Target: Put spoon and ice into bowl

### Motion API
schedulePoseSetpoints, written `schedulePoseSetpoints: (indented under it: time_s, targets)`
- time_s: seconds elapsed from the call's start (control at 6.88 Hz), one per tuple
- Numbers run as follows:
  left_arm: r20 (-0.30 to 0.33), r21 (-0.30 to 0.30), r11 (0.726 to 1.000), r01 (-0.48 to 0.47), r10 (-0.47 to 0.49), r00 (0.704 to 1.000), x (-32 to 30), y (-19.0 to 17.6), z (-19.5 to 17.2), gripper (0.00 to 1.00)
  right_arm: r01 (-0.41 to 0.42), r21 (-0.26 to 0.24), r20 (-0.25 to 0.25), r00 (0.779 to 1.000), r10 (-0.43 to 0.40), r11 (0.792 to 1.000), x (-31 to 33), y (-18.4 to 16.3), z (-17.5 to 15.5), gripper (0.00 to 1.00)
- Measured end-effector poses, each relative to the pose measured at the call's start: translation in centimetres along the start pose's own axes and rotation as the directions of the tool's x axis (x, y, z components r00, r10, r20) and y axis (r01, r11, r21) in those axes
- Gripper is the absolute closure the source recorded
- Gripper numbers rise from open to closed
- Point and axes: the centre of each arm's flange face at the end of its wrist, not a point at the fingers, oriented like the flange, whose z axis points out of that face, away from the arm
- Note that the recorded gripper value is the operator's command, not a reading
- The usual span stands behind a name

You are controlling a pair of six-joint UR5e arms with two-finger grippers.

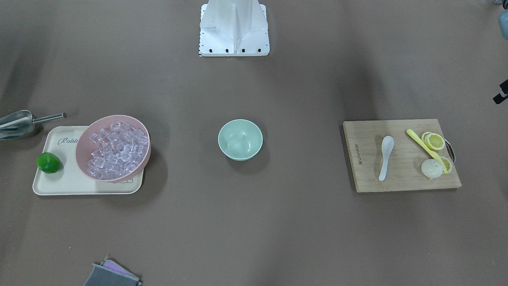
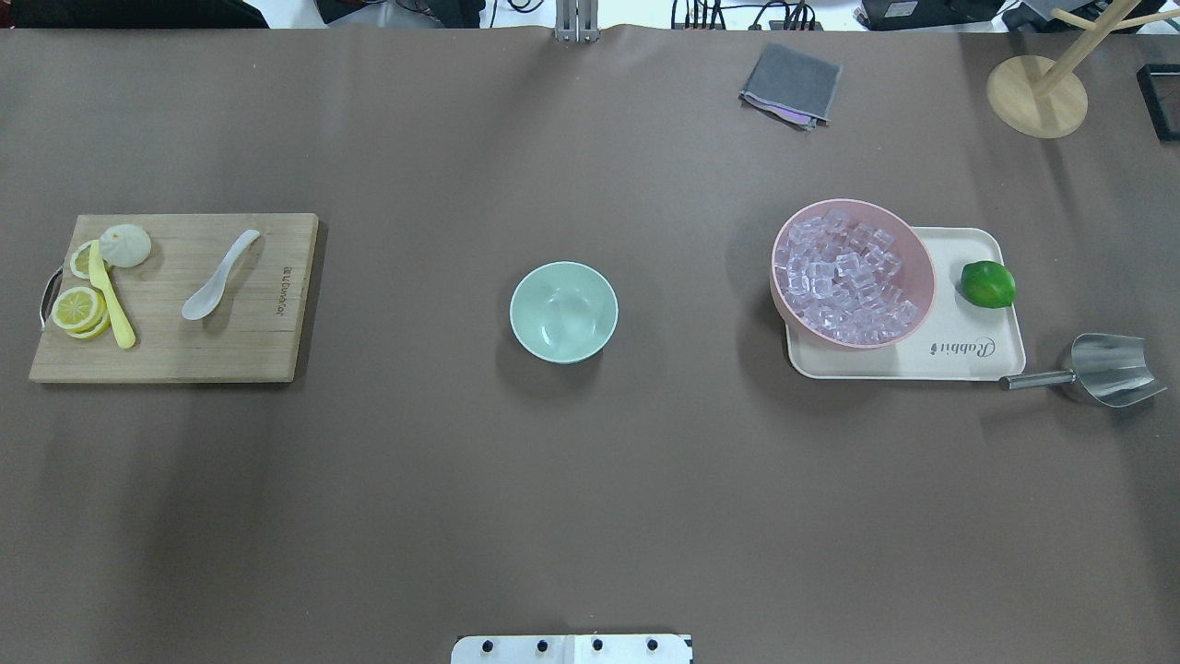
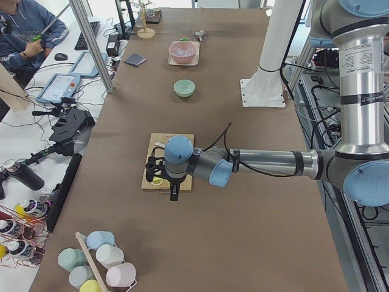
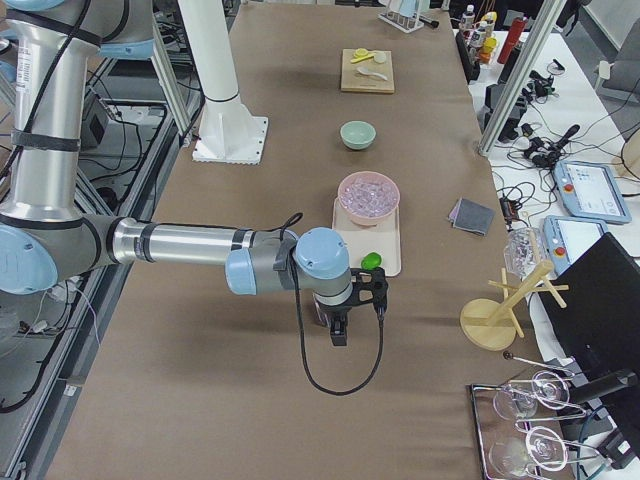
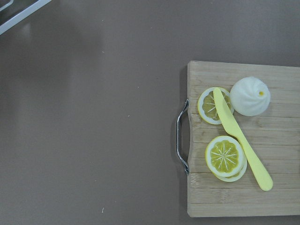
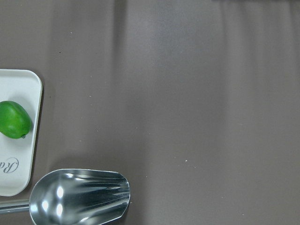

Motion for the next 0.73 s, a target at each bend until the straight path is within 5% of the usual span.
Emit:
schedulePoseSetpoints:
  time_s: [0.73]
  targets:
    - [-0.053,0.051,0.997,-0.061,0.064,0.997,2.9,1.3,-2.6,0.02,-0.013,-0.012,0.031,0.999,0.013,1.000,0.1,0.7,0.4,0.00]
